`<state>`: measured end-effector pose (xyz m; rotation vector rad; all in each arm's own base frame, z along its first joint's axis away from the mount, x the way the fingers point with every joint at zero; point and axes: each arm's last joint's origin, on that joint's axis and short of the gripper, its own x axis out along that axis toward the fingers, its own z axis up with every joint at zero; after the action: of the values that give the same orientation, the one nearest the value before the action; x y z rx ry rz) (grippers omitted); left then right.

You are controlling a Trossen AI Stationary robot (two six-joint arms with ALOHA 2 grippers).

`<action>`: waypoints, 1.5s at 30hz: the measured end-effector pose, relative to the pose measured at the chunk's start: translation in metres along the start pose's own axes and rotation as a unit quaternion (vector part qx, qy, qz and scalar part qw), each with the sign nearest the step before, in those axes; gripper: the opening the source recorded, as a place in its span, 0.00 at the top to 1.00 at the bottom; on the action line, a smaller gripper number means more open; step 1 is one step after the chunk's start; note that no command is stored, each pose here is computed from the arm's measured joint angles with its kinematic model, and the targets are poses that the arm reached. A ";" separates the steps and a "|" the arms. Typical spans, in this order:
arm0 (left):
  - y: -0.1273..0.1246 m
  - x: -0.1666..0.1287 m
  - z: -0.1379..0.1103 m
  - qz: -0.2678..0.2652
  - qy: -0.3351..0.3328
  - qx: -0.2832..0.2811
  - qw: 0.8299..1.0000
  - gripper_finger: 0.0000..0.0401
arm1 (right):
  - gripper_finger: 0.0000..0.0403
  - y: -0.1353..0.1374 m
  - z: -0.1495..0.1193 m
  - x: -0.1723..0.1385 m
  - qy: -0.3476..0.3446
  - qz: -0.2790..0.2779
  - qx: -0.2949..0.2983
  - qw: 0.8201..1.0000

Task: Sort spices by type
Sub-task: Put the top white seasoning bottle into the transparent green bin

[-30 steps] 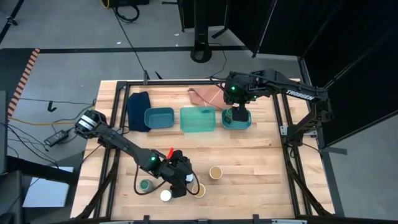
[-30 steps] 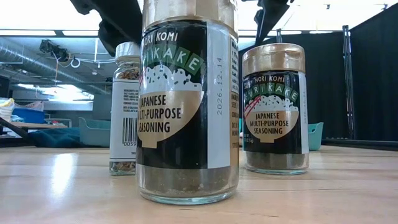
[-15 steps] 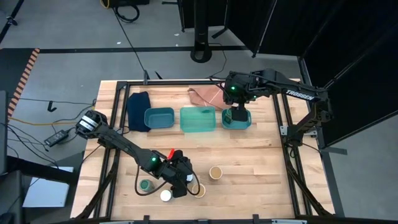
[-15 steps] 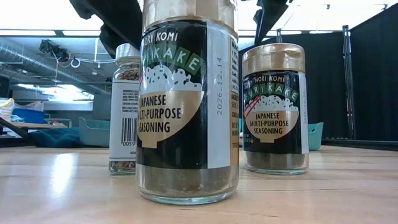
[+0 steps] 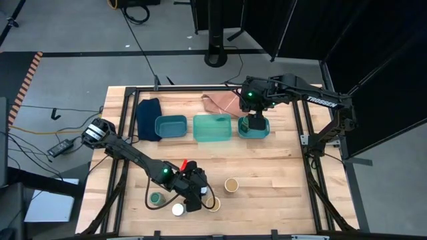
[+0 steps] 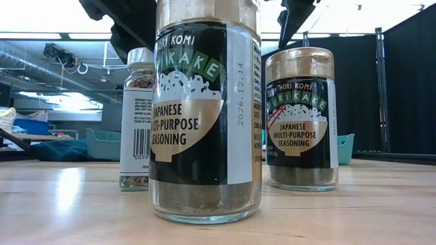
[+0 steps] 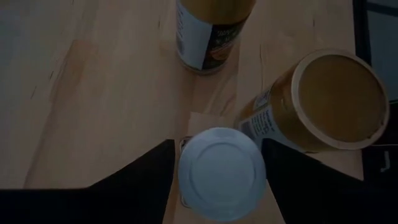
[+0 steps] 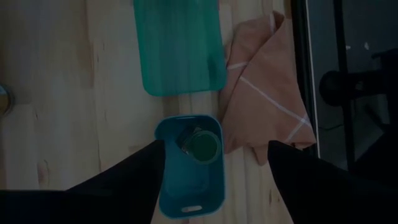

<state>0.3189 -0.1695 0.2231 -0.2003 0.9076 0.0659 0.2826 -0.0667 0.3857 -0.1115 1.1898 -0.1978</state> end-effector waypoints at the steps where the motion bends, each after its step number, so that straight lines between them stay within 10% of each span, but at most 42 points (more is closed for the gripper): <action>1: 0.000 0.000 0.000 -0.002 0.001 -0.001 1.000 0.40 | 0.28 0.000 0.000 0.000 0.000 0.000 0.000 1.000; 28: 0.003 -0.004 0.000 0.012 0.003 -0.006 1.000 0.63 | 0.32 0.000 0.001 0.000 -0.007 -0.001 0.001 1.000; 45: 0.031 0.000 0.003 -0.018 0.095 0.162 0.982 0.33 | 0.28 -0.001 0.001 0.000 -0.007 -0.002 -0.023 1.000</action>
<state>0.3166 -0.1389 0.2206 0.0814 1.0903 -0.1362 0.2838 -0.0673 0.3862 -0.1547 1.1810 -0.1725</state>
